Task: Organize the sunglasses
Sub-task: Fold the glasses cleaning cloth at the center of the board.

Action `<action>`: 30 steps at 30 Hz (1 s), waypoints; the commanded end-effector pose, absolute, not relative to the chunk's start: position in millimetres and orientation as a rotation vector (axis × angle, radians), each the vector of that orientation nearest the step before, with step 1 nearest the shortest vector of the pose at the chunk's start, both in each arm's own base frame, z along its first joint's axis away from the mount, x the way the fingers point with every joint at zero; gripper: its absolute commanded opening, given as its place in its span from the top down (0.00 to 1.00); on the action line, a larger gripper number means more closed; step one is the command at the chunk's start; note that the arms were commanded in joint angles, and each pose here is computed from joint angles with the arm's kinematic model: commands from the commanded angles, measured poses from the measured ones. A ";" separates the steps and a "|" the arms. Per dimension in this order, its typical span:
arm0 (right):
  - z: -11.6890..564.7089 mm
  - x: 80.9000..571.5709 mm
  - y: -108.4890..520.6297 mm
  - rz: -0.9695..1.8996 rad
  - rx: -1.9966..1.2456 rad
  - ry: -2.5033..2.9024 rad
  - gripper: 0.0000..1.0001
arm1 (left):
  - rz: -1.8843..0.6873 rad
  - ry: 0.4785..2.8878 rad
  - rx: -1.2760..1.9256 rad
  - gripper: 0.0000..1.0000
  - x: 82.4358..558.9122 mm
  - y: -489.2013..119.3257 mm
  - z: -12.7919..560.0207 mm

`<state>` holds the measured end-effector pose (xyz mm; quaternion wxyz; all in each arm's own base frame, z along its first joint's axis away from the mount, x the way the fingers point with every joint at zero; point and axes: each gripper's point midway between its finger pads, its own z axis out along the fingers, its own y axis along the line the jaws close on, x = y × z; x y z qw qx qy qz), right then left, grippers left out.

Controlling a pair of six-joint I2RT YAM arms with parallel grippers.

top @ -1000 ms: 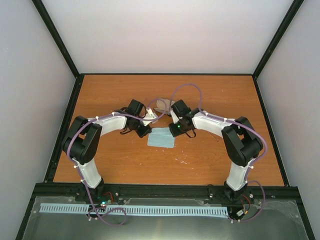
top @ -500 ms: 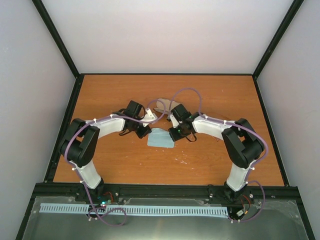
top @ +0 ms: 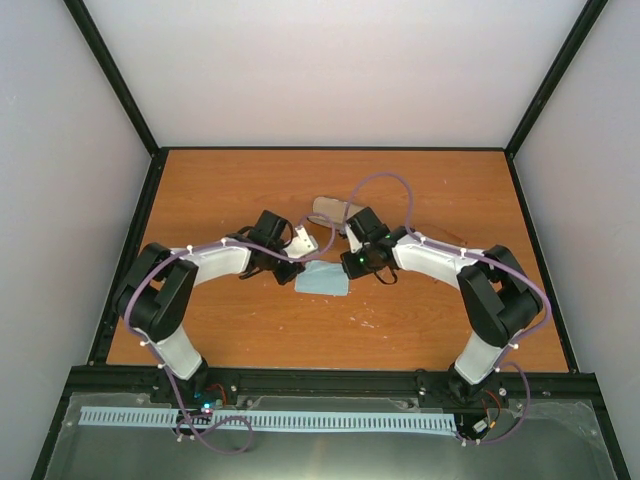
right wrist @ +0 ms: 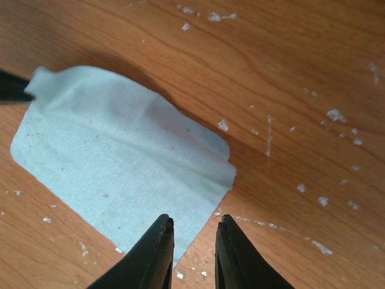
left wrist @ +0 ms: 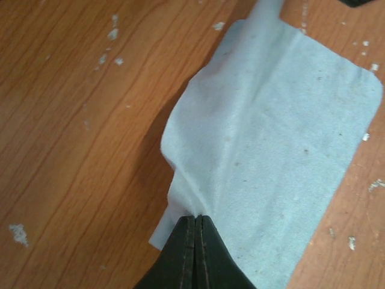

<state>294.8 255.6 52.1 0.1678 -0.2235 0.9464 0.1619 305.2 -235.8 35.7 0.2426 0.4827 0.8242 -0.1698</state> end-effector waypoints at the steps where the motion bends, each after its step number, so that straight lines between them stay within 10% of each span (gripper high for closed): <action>1: 58.3 309.0 250.2 0.425 -0.532 2.669 0.76 | -0.413 2.120 1.395 0.98 302.8 -248.9 46.8; 30: 28.9 328.3 281.8 0.514 -0.739 2.797 0.58 | -0.391 2.138 1.414 0.98 294.9 -247.6 34.0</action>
